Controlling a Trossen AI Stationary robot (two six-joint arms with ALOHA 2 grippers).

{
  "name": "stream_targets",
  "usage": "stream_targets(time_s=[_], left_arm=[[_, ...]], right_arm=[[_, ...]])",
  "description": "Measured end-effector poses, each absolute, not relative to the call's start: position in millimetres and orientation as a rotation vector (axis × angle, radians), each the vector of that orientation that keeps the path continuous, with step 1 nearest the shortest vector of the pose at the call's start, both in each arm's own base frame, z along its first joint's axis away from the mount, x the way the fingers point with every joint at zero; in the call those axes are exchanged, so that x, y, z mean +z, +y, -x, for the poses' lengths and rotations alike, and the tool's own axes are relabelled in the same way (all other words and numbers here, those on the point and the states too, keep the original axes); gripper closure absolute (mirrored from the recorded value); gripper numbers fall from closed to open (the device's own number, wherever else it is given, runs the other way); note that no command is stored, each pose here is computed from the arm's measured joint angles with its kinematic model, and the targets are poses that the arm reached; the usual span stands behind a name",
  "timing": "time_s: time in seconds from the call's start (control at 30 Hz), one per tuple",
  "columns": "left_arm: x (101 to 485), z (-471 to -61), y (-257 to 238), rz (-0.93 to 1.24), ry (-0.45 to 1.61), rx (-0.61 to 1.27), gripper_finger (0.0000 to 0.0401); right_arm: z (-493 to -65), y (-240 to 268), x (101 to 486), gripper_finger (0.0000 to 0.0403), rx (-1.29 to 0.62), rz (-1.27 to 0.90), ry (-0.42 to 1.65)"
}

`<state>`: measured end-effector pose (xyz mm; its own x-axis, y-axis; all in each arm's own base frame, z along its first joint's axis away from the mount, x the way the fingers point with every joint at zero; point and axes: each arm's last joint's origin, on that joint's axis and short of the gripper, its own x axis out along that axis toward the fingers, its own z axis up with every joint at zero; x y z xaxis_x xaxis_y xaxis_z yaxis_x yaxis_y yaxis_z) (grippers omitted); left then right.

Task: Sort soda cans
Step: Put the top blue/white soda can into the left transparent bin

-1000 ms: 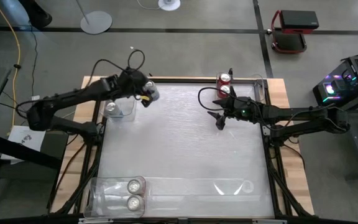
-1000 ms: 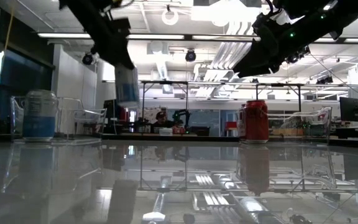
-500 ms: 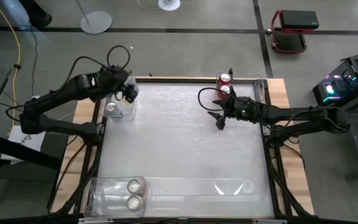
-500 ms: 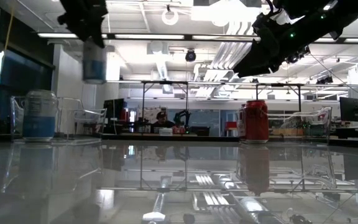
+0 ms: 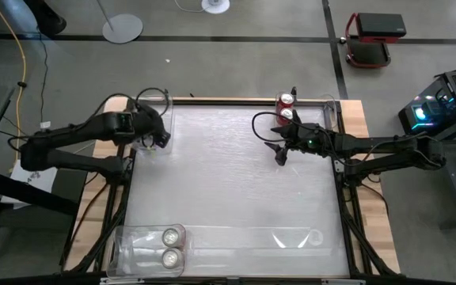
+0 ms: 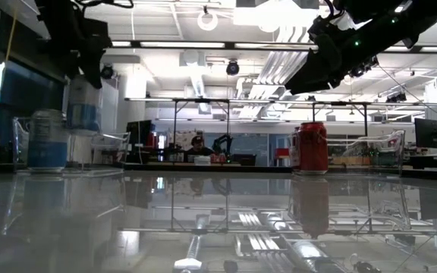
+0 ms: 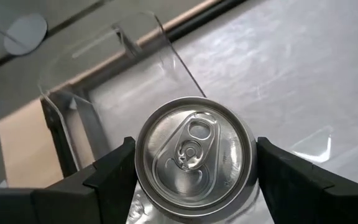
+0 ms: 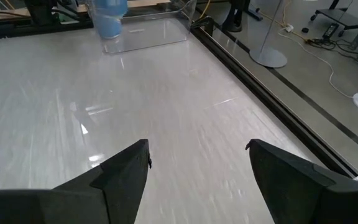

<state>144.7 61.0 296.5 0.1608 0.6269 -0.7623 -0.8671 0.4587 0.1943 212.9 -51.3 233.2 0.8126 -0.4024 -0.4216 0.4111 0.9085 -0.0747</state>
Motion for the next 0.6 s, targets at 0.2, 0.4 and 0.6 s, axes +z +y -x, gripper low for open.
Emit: stream_targets(time_s=[0.2,0.4,0.6], left_arm=[[284,-148,55,0.344,0.893,1.084,0.0129],[274,-148,53,0.389,0.898,1.091,0.0128],[252,-148,51,0.46,0.944,1.063,0.0129]], right_arm=[[-213,-51,233,0.0132,-0.434,-0.02,0.446],[-213,-51,233,0.0132,-0.434,-0.02,0.445],[-213,-51,233,0.0132,-0.435,-0.02,0.445]])
